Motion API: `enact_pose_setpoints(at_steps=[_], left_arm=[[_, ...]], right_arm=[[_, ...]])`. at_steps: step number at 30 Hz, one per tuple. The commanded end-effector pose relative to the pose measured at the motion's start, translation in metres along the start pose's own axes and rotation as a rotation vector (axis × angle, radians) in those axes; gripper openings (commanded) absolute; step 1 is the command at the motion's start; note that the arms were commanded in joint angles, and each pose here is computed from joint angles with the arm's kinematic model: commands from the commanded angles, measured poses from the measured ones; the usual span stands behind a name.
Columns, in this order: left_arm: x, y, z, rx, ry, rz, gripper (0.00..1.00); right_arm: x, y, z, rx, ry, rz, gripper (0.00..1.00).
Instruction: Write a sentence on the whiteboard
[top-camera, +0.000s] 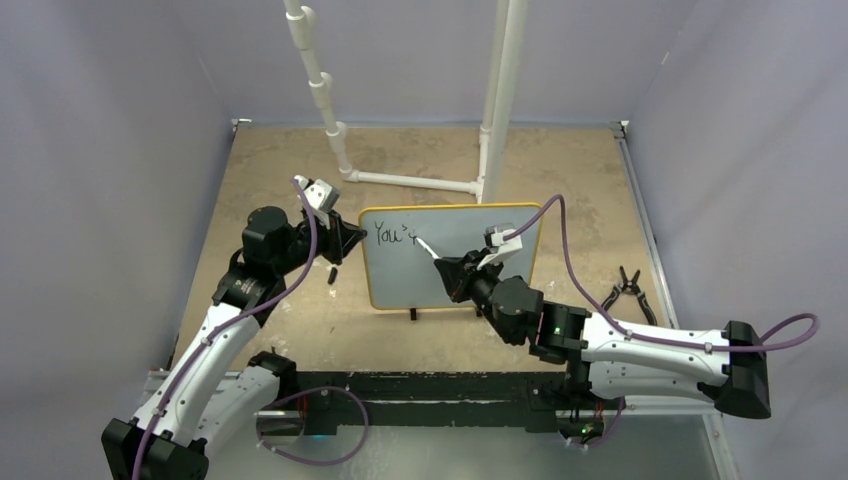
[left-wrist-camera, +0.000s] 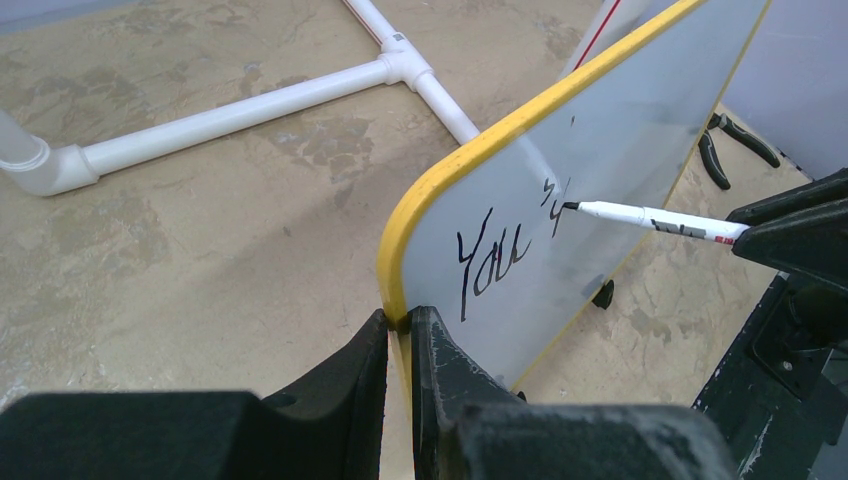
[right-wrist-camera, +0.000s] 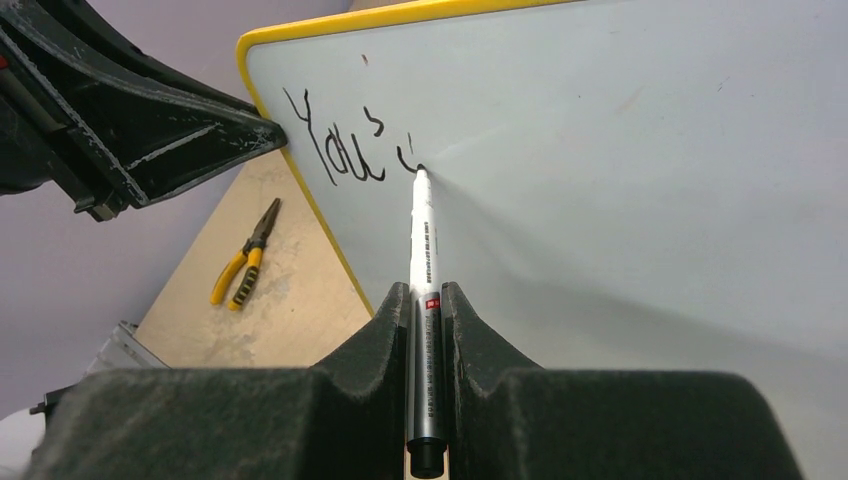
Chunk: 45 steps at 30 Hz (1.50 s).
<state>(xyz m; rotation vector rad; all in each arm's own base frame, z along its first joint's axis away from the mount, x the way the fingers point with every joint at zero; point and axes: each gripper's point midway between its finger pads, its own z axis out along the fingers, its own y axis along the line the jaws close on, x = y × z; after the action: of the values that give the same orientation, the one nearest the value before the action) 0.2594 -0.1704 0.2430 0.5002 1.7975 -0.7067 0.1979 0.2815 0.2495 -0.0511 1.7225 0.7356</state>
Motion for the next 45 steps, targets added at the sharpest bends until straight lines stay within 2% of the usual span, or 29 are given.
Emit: enact_pose_setpoints(at_steps=[1,25,36,45], left_arm=[[-0.001,-0.007,0.000,0.041,-0.011,0.016,0.00],[-0.001,-0.007,0.001,0.044,-0.008,0.013,0.00],[-0.001,-0.008,0.001,0.049,-0.009,0.012,0.00],[-0.001,-0.008,0.001,0.050,-0.009,0.013,0.00]], right_arm=[[-0.018,-0.017,-0.001,0.090,-0.072,0.024,0.00],[-0.014,0.002,-0.007,-0.060,-0.047,-0.009,0.00],[0.004,-0.017,-0.005,0.055,0.015,0.001,0.00],[-0.004,-0.029,-0.010,0.110,-0.003,0.017,0.00]])
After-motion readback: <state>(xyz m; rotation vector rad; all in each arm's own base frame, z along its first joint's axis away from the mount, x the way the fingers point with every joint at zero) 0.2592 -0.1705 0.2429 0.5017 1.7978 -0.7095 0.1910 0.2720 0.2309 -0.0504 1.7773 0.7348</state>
